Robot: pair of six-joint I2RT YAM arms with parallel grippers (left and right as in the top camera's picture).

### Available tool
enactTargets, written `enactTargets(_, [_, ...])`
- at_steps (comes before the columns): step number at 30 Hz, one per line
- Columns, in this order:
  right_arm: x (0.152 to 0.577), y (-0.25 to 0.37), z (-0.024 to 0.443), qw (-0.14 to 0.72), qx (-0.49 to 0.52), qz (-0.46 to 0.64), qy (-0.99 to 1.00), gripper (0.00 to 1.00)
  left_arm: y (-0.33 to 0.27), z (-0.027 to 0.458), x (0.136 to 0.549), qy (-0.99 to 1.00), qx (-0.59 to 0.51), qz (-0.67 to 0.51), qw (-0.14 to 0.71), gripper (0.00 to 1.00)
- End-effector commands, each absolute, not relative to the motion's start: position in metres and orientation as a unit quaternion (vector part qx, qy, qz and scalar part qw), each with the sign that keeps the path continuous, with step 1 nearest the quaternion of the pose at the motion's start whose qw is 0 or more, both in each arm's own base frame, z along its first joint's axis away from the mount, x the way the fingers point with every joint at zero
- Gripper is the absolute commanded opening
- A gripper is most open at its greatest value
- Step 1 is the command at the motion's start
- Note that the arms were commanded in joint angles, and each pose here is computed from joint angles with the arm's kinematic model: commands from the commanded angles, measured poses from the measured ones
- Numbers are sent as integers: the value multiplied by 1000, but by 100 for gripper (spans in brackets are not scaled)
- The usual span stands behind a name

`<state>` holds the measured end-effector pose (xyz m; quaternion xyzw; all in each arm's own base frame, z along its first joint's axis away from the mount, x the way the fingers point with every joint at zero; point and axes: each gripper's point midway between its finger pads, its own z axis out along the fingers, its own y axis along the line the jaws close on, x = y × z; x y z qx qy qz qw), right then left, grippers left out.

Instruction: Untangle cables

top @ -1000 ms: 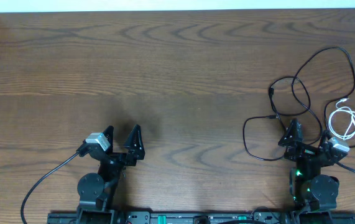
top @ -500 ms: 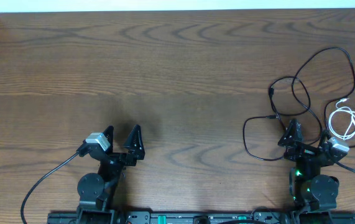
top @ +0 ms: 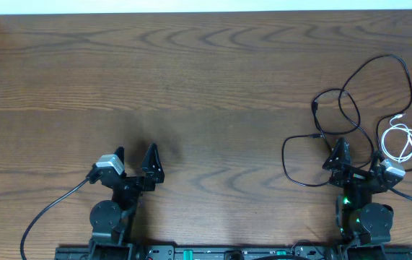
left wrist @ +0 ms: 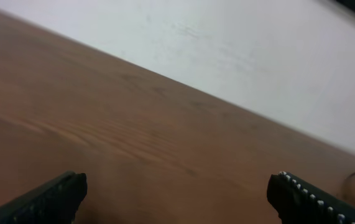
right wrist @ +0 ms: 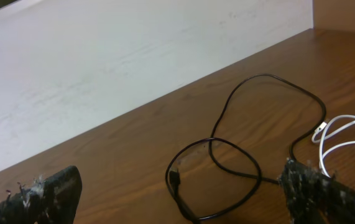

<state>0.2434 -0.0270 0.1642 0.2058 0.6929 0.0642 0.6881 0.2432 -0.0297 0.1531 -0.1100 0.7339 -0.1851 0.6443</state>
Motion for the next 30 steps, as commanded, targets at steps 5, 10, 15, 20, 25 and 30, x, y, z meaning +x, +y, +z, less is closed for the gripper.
enactTargets(5, [243,-25,163,687,203,68,694,99,-24,126,244,773,39,-33,632,98])
enactTargets(10, [243,-25,163,687,203,68,694,99,-24,122,244,779,41,-31,625,98])
enactTargets(15, [243,-25,163,687,203,68,694,99,-24,122,244,779,41,-31,625,98])
enactTargets(20, [243,-25,163,687,203,68,694,99,-24,122,244,779,41,-31,625,98])
enactTargets(25, [243,-25,163,687,203,68,694,99,-24,122,244,779,41,-31,625,98])
enactTargets(30, [243,-25,163,687,203,68,695,99,-24,122,244,779,41,-31,625,98])
